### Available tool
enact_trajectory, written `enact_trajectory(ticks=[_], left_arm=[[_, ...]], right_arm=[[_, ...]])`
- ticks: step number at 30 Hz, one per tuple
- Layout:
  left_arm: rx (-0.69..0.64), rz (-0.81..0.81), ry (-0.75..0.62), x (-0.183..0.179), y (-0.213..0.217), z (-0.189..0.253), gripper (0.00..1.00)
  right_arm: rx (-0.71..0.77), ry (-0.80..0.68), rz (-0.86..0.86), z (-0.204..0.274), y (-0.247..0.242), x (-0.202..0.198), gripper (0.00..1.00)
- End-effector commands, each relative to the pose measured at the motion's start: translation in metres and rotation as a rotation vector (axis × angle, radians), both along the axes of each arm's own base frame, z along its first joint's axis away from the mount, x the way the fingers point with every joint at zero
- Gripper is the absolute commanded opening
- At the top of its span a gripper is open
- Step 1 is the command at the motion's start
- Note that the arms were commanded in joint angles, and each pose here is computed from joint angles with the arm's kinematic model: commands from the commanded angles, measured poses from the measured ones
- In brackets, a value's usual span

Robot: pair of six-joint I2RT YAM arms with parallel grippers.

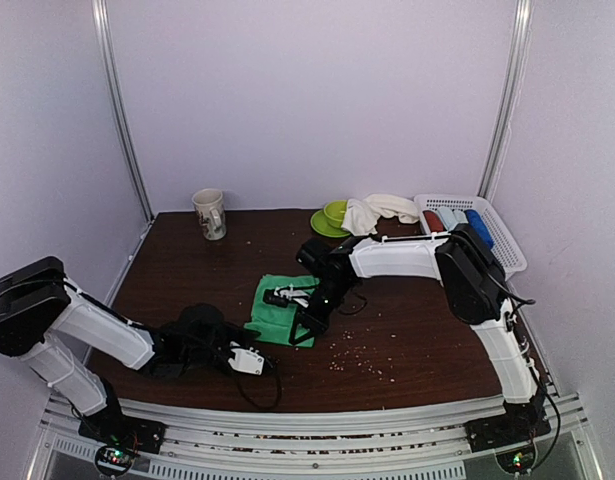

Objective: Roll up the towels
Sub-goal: Roll the towel at the center of the board.

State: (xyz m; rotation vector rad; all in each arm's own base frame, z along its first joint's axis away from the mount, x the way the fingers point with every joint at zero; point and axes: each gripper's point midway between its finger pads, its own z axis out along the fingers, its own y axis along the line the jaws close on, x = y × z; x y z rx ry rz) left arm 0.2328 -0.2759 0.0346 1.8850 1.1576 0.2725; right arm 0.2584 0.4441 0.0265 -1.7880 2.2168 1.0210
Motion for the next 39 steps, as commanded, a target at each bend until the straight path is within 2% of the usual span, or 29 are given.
enact_trajectory(ticks=[1,9,19,21,26,28,32,38,39], left_arm=[[-0.042,0.063,-0.101,0.018,-0.003,0.013,0.47],[-0.009,0.119,-0.107,0.028,0.001,-0.001,0.36],[0.002,0.175,-0.138,0.039,0.003,-0.009,0.34],[0.005,0.179,-0.138,0.04,0.003,-0.01,0.29],[0.021,0.181,-0.132,0.04,0.003,-0.016,0.04],[0.022,0.178,-0.129,0.04,0.003,-0.017,0.0],[0.03,0.162,-0.109,0.037,0.001,-0.018,0.0],[0.07,0.103,0.029,0.018,0.0,-0.024,0.0],[0.079,0.097,0.062,0.015,0.0,-0.025,0.0]], right_arm=[[-0.218,0.13,-0.002,-0.063,-0.034,-0.031,0.0],[-0.223,0.141,0.003,-0.065,-0.034,-0.032,0.0],[-0.232,0.155,0.018,-0.069,-0.037,-0.035,0.0],[-0.233,0.159,0.021,-0.069,-0.037,-0.036,0.0],[-0.235,0.163,0.023,-0.07,-0.038,-0.036,0.0],[-0.233,0.163,0.022,-0.069,-0.038,-0.034,0.0],[-0.229,0.148,0.017,-0.064,-0.038,-0.029,0.11],[-0.167,-0.005,-0.091,-0.02,-0.042,0.005,0.44],[-0.156,-0.03,-0.105,-0.01,-0.043,0.008,0.47]])
